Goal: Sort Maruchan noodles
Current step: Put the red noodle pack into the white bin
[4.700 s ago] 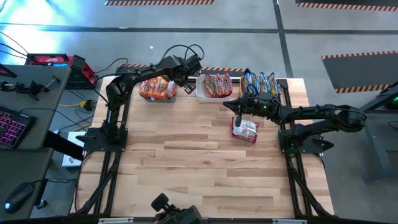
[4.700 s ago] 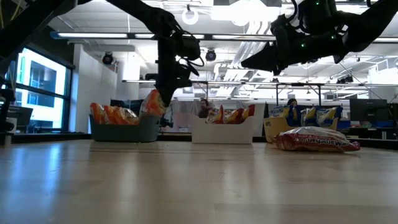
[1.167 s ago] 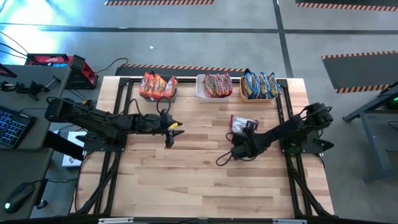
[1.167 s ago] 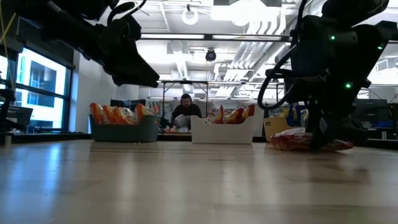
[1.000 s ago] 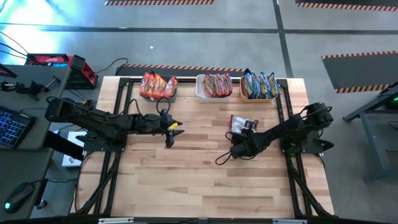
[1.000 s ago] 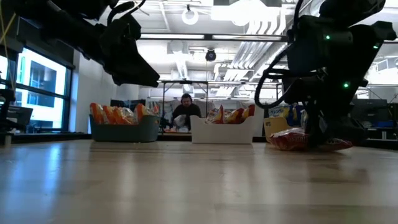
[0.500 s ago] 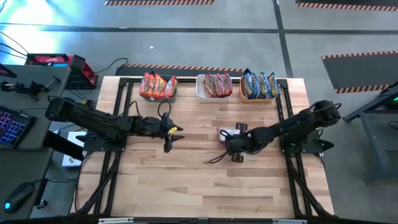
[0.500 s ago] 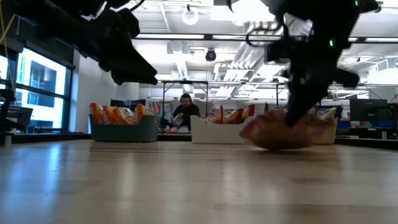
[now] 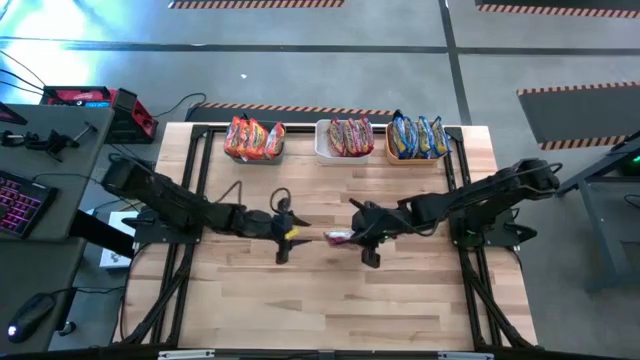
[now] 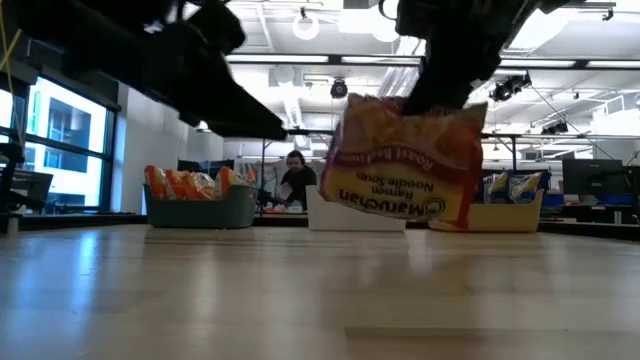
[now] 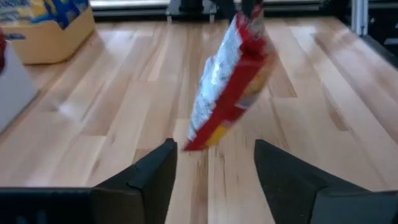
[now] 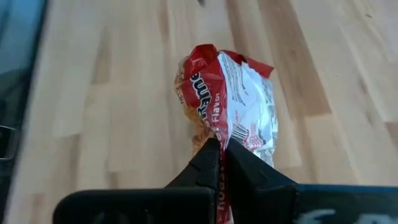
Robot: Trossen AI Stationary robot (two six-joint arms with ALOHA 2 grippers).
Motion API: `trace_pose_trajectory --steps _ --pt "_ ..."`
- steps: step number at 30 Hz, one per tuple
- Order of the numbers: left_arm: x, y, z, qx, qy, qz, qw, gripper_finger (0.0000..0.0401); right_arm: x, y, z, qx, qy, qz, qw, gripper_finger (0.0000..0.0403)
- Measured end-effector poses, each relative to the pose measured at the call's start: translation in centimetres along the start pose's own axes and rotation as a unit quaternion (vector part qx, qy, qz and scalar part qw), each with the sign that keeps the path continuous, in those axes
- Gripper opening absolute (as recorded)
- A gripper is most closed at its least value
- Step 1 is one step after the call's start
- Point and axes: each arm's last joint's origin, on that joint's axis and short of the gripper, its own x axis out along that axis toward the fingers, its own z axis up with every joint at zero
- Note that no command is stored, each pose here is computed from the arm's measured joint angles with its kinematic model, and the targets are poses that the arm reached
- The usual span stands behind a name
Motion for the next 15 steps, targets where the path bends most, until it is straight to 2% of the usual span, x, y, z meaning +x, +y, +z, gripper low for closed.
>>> trace_pose_trajectory --steps 8,15 --pt "4.3 -1.9 0.6 0.011 0.019 -0.015 1.000 0.0263 0.0 0.3 0.3 -0.016 -0.013 0.018 1.000 0.0000" --pt "7.5 -3.2 1.6 0.029 0.013 -0.002 0.999 0.0275 0.0 0.4 0.5 -0.031 -0.026 0.023 0.999 0.0000"
